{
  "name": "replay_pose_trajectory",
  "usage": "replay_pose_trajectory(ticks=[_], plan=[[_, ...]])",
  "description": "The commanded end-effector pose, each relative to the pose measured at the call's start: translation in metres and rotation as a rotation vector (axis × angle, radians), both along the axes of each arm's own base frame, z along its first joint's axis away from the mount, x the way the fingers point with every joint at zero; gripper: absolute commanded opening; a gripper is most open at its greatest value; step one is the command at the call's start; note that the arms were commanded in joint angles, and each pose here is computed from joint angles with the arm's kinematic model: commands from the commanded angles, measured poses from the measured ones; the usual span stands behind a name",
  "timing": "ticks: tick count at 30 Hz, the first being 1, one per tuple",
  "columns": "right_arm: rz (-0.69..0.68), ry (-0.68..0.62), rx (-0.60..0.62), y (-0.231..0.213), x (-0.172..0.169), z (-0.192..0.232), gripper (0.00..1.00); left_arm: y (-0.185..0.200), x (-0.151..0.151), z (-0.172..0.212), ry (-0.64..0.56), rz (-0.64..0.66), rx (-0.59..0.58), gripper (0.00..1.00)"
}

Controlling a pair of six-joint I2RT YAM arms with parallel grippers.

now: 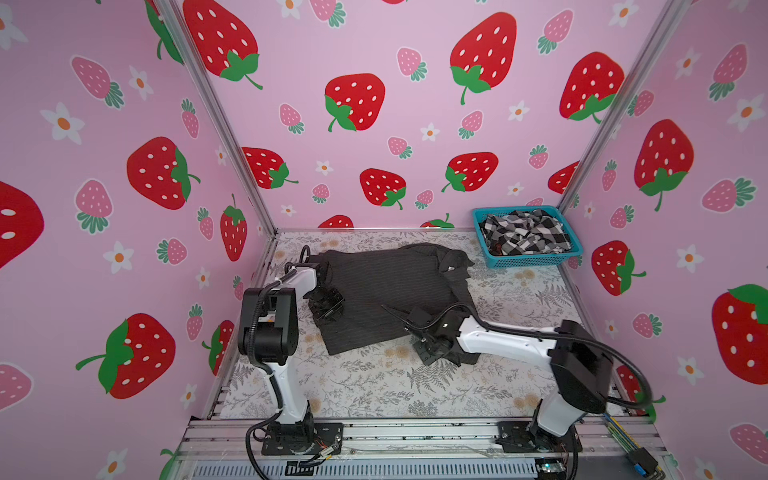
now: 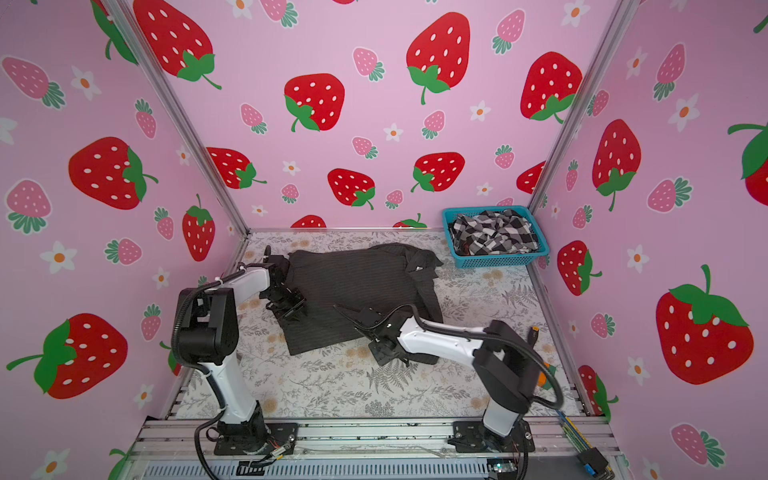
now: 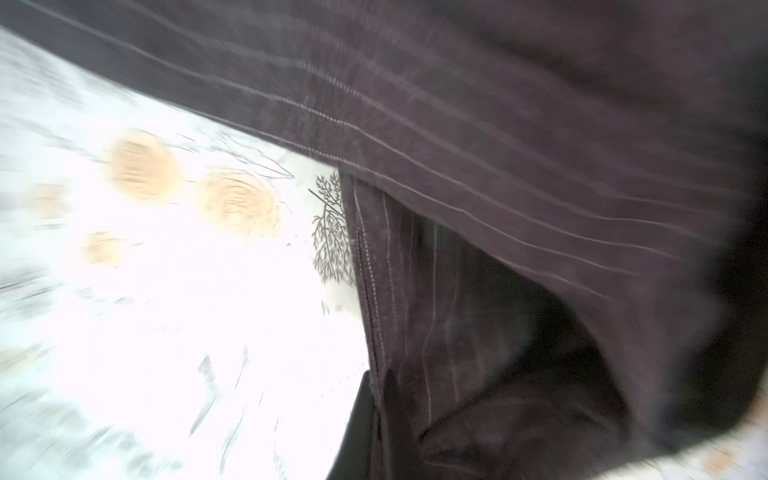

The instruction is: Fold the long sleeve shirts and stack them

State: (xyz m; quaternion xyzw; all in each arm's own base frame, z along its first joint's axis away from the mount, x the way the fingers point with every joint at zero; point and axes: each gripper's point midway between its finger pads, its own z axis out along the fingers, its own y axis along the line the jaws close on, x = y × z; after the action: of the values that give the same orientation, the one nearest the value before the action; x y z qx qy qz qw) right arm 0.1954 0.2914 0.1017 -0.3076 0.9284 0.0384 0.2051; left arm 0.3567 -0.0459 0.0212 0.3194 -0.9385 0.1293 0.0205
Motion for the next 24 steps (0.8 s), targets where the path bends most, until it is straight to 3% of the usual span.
replay_pose_trajectory(ticks=[1,4,7,10,13,14,16,17,20,24], plan=[[-0.180,-0.179,0.130,-0.059,0.036,0.077,0.00,0.010,0.001,-0.004,0.031,-0.008,0.052,0.25],[-0.332,-0.239,0.274,-0.113,0.062,0.113,0.00,0.012,0.001,-0.008,0.040,-0.010,0.063,0.24],[-0.368,-0.271,0.378,-0.135,0.077,0.131,0.00,0.015,-0.002,-0.013,0.056,-0.018,0.075,0.23],[-0.420,-0.298,0.376,-0.153,0.093,0.133,0.00,0.018,-0.005,-0.018,0.070,-0.025,0.090,0.22],[-0.603,-0.286,0.283,-0.197,0.113,0.117,0.01,0.023,-0.008,-0.019,0.077,-0.021,0.099,0.21],[-0.626,-0.262,0.268,-0.203,0.118,0.111,0.09,0.023,-0.008,-0.018,0.076,-0.021,0.097,0.21],[-0.678,-0.235,0.167,-0.218,0.123,0.098,0.48,0.022,-0.009,-0.013,0.069,-0.025,0.094,0.21],[-0.687,-0.237,0.141,-0.222,0.124,0.097,0.59,0.021,-0.008,-0.009,0.060,-0.025,0.088,0.22],[-0.705,-0.261,0.117,-0.229,0.118,0.102,0.69,0.017,-0.010,0.009,0.024,-0.035,0.083,0.31],[-0.661,-0.184,0.075,-0.216,0.096,0.088,0.85,0.010,-0.025,0.040,-0.023,-0.058,0.096,0.54]])
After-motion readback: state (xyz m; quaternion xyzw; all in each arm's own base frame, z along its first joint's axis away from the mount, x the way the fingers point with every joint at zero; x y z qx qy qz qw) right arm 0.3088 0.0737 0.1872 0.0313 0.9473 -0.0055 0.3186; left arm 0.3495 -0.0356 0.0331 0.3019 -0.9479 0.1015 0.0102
